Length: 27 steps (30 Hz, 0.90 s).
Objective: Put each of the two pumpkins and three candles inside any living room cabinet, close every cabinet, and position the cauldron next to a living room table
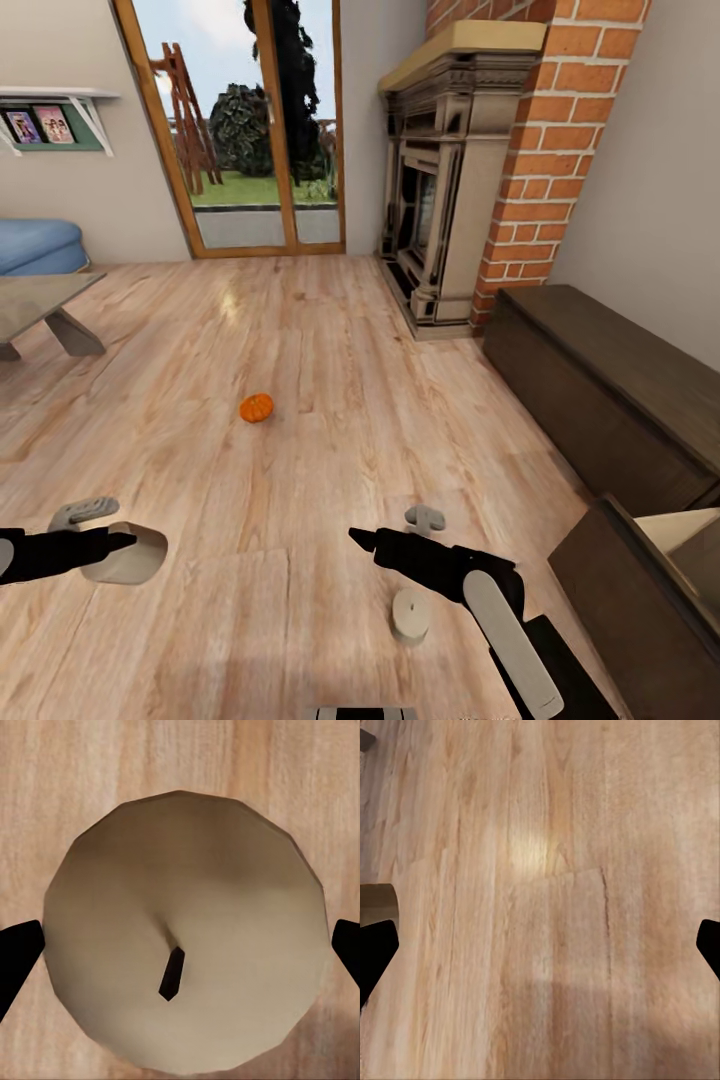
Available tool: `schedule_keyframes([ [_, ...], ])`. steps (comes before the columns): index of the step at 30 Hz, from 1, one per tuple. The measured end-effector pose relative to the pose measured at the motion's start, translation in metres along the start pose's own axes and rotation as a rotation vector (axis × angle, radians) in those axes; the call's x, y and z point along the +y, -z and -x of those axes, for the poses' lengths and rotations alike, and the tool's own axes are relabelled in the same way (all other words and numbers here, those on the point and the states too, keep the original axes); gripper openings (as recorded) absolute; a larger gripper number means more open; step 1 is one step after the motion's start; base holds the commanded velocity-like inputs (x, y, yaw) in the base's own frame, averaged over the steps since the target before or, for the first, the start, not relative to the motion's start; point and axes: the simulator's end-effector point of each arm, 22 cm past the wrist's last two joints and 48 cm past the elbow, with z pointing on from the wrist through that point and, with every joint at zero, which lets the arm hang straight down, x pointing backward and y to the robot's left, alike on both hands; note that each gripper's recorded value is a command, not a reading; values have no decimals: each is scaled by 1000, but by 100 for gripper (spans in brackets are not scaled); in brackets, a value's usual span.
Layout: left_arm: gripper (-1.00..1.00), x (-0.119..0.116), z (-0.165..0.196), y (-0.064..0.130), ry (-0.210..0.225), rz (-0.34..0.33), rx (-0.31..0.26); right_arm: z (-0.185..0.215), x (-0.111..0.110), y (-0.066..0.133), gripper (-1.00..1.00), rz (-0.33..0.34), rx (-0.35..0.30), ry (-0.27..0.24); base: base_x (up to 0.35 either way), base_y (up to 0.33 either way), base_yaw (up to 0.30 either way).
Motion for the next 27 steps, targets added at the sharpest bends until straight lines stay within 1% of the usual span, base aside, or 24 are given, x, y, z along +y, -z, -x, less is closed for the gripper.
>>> schedule_keyframes([
  [7,-100,0,-1,0,0,-1,3,0,-1,0,100,0,-1,-2,0,272,-247],
  [16,-100,2,0,1,1,-1,1,0,-1,0,100,-2,0,-3,0,51,-279],
  [20,-100,14,6,8,-1,18,-7,0,-1,0,100,-2,0,-3,0,3,-280],
  [23,-100,23,16,19,4,33,-33,4,3,3,100,2,-10,4,0,1,-280],
  [27,-100,26,24,29,12,33,-56,7,8,8,100,5,-20,13,0,0,-280],
])
